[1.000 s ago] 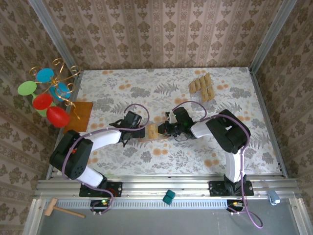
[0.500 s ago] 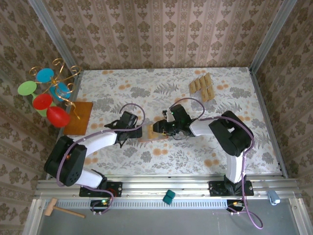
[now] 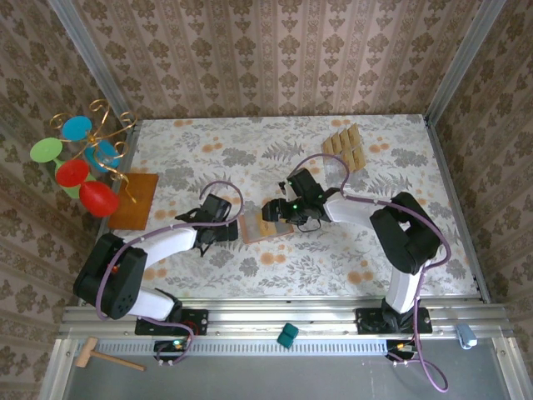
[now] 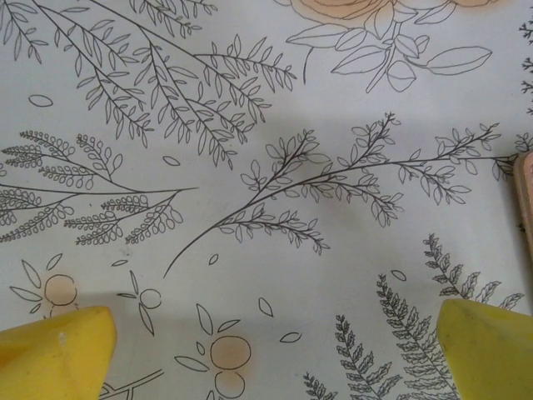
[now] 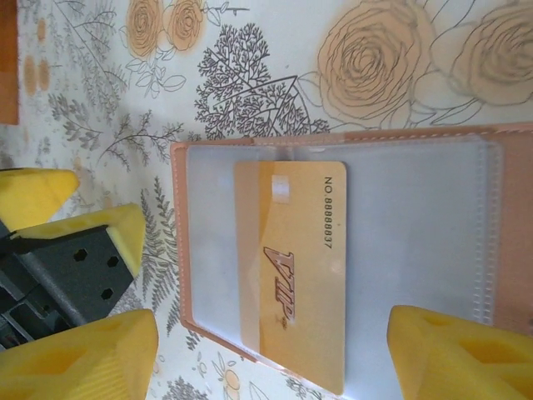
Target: Put the credit cards into the card holder
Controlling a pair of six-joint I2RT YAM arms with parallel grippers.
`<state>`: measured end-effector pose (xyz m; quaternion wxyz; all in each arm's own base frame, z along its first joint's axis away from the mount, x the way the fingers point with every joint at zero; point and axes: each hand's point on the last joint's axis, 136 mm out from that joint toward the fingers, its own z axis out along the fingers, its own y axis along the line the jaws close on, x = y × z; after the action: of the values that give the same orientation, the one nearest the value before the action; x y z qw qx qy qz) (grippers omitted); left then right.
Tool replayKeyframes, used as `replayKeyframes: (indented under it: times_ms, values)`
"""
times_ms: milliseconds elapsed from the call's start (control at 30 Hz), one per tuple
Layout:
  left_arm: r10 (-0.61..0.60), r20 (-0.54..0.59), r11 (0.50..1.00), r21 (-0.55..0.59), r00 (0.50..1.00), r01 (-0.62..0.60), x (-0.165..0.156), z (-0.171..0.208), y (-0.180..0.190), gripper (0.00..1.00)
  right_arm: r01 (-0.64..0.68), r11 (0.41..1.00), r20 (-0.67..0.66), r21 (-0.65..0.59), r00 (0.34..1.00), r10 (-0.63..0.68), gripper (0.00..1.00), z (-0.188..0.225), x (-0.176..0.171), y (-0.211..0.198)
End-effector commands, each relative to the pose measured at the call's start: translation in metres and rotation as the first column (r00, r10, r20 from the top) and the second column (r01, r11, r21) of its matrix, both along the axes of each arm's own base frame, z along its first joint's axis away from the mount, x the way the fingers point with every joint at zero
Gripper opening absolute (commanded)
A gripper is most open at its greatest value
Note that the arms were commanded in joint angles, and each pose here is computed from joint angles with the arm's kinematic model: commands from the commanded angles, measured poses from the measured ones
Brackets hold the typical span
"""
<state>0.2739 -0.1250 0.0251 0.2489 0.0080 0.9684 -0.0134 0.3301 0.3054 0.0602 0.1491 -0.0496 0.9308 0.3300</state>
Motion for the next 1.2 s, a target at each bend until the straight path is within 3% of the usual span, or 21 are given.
replayKeyframes:
  times_ms: [0, 67, 200, 300, 533, 1167]
  values:
    - [0.035, -0.014, 0.999, 0.010, 0.999, -0.035, -0.005, -0.001, 0.009, 1.00, -0.004, 0.990, 0.029, -0.144, 1.000, 0.008, 0.68, 0.003, 0.000, -0.019]
    - [0.033, -0.016, 0.999, 0.015, 0.999, -0.033, -0.004, -0.002, 0.009, 1.00, -0.005, 0.979, 0.031, -0.201, 0.999, 0.011, 0.60, -0.003, 0.000, -0.026]
    - [0.017, -0.024, 1.000, 0.019, 1.000, -0.017, -0.002, -0.004, 0.005, 1.00, -0.024, 0.957, 0.027, -0.291, 0.999, 0.033, 0.29, -0.015, -0.001, -0.033]
    - [0.005, -0.030, 1.000, 0.026, 1.000, -0.004, 0.000, -0.005, 0.001, 1.00, -0.045, 0.943, 0.020, -0.329, 0.998, 0.055, 0.18, -0.022, -0.001, -0.032]
    - [-0.021, -0.037, 0.999, 0.038, 0.999, 0.022, 0.005, -0.007, -0.009, 1.00, -0.076, 0.926, 0.007, -0.370, 0.996, 0.084, 0.13, -0.035, 0.000, -0.024]
    - [-0.052, -0.050, 0.997, 0.046, 0.997, 0.054, 0.013, -0.012, -0.024, 1.00, -0.154, 0.913, -0.001, -0.377, 0.986, 0.165, 0.12, -0.041, -0.015, 0.007]
